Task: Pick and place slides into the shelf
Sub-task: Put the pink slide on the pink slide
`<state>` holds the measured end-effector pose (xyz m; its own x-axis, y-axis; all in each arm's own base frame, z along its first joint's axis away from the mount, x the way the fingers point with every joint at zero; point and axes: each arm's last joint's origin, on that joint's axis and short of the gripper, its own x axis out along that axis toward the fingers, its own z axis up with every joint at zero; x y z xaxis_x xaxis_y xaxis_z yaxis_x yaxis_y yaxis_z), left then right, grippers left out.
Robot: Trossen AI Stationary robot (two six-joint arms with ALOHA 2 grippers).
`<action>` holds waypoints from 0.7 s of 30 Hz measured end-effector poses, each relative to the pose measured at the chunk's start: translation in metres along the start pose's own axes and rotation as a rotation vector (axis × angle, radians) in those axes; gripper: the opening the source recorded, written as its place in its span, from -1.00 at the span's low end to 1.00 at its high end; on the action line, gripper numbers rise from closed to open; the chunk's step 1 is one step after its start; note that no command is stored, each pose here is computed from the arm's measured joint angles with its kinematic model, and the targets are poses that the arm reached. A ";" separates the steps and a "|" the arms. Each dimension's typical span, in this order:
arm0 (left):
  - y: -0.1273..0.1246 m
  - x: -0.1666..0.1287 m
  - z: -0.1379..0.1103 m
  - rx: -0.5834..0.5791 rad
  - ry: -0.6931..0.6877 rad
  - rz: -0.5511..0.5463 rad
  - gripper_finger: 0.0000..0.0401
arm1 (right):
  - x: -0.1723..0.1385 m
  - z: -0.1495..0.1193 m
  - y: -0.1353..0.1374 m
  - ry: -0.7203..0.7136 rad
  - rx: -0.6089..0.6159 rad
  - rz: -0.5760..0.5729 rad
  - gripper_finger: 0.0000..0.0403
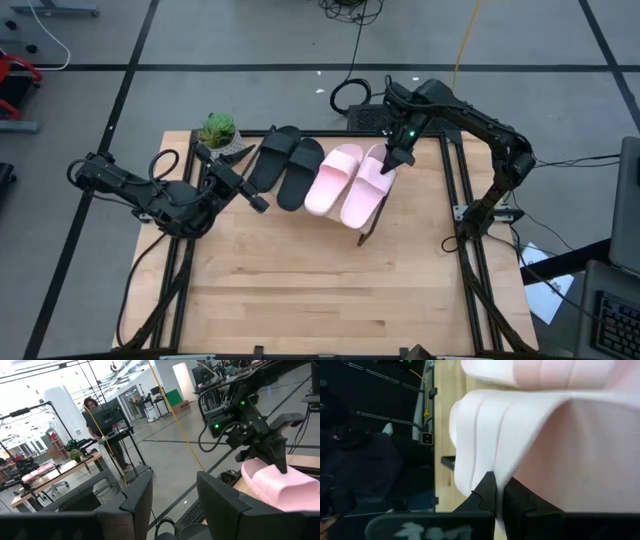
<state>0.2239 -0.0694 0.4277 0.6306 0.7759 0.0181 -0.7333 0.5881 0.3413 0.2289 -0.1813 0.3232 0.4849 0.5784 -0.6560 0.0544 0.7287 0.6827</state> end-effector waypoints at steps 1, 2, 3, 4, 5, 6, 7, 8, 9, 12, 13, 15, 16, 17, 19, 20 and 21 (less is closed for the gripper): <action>0.000 0.000 0.000 0.000 0.000 0.000 -0.21 | 0.001 0.000 -0.001 0.010 -0.001 -0.017 -1.00; 0.000 0.000 0.000 0.000 0.000 0.000 -0.21 | 0.001 -0.001 -0.002 0.021 0.001 -0.032 -1.00; 0.000 0.000 0.000 0.000 0.000 0.000 -0.21 | 0.001 -0.001 -0.002 0.028 0.004 -0.039 -1.00; 0.000 0.000 0.000 -0.002 0.000 0.000 -0.21 | 0.001 -0.002 -0.002 0.029 0.003 -0.041 -1.00; 0.000 0.000 0.000 -0.004 0.000 0.000 -0.21 | 0.001 -0.002 -0.003 0.028 0.000 -0.042 -1.00; 0.000 0.000 0.000 -0.006 0.000 0.000 -0.21 | 0.001 -0.002 -0.003 0.028 0.001 -0.045 -1.00; 0.000 0.000 0.000 -0.006 0.000 0.000 -0.21 | 0.000 -0.002 -0.004 0.028 0.001 -0.049 -1.00; 0.000 0.000 0.000 -0.006 0.000 0.000 -0.21 | 0.000 -0.002 -0.004 0.028 0.001 -0.051 -1.00; 0.000 0.000 0.000 -0.006 0.000 0.000 -0.21 | 0.000 -0.002 -0.004 0.028 0.001 -0.053 -1.00; 0.000 0.000 0.000 -0.006 0.000 0.000 -0.21 | 0.000 -0.001 -0.005 0.018 -0.013 -0.060 -1.00; 0.000 0.000 0.000 -0.006 0.000 0.000 -0.21 | 0.000 -0.001 -0.005 0.017 -0.019 -0.061 -1.00; 0.000 0.000 0.000 -0.006 0.000 0.000 -0.21 | 0.001 0.000 -0.006 0.016 -0.030 -0.061 -1.00; 0.000 0.000 0.000 -0.006 0.000 0.000 -0.21 | 0.001 0.001 -0.007 0.018 -0.030 -0.057 -1.00; 0.000 0.000 0.000 -0.006 0.000 0.000 -0.21 | 0.002 0.002 -0.009 0.017 -0.028 -0.053 -1.00; 0.000 0.000 0.000 -0.005 0.000 0.000 -0.21 | 0.004 0.003 -0.012 0.013 -0.024 -0.038 -1.00; 0.000 0.000 0.000 -0.005 0.000 0.000 -0.21 | 0.005 0.004 -0.014 0.013 -0.023 -0.037 -1.00; 0.000 0.000 0.000 -0.005 0.000 0.000 -0.21 | 0.006 0.005 -0.016 0.016 -0.019 -0.036 -1.00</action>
<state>0.2239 -0.0694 0.4277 0.6306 0.7759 0.0183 -0.7347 0.5892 0.3363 0.2356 -0.1912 0.3096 0.4693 0.5574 -0.6848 0.0544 0.7558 0.6525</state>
